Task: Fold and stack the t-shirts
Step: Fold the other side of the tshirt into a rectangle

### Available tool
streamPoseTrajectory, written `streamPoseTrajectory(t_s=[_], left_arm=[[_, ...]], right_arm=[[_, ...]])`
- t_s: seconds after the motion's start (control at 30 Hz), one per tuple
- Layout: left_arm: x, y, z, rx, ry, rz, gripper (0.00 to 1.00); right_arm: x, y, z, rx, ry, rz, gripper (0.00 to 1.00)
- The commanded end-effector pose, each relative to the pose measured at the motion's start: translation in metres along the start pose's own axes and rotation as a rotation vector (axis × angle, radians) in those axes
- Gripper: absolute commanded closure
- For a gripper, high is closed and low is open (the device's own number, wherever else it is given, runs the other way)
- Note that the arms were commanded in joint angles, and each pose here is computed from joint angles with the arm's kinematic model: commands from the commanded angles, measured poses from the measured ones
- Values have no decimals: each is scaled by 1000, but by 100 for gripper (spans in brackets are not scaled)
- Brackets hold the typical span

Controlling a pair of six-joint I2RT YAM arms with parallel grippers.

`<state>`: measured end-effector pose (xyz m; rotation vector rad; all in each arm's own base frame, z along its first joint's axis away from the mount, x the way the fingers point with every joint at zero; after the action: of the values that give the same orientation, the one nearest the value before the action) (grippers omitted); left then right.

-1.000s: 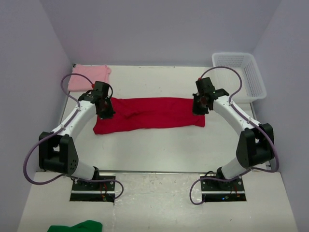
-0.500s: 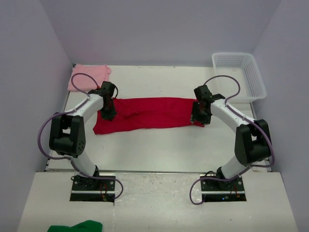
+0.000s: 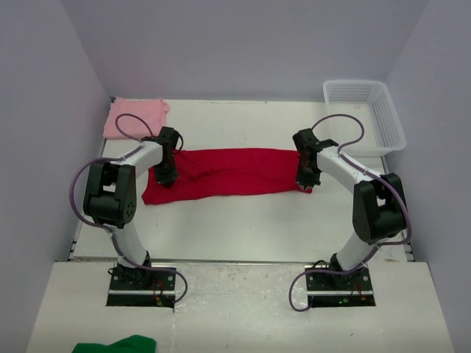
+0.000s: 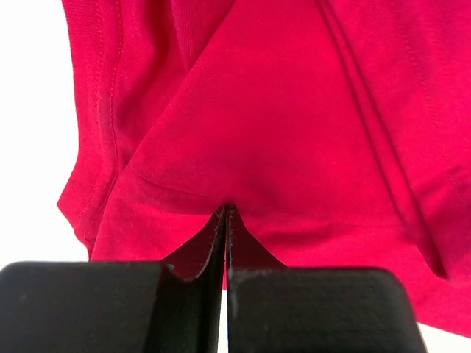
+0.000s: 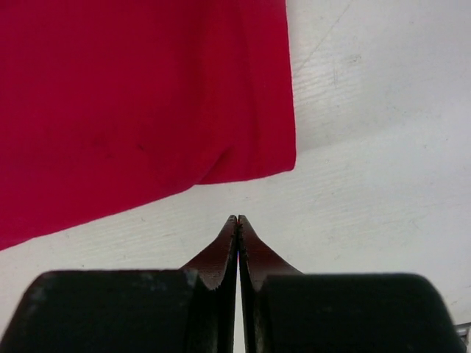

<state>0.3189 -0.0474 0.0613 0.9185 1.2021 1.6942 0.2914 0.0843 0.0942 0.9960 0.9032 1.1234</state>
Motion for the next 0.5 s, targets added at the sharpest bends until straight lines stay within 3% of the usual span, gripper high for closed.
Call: streamPoseTrajectory(t_s=[0.0,0.47], left_arm=[[2,0,14,-36,0,22,100],[17,-2,21,-37,32,81,100]], right_arm=[[3,-5,12,-7,-17,-34,100],[11,-29,31,74,-16,-131,100]])
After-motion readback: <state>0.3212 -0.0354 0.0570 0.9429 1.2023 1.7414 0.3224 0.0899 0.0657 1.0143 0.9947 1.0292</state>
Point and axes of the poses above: each gripper's point midway between its finger pads, its own y axis back along the fingers, its own x axis along the line the jaws close on, z = x × y, the point moved 4 cm from there along y, back along the fingers, and after that the axes turned 4 degrees about y, right-handed, at the moved point
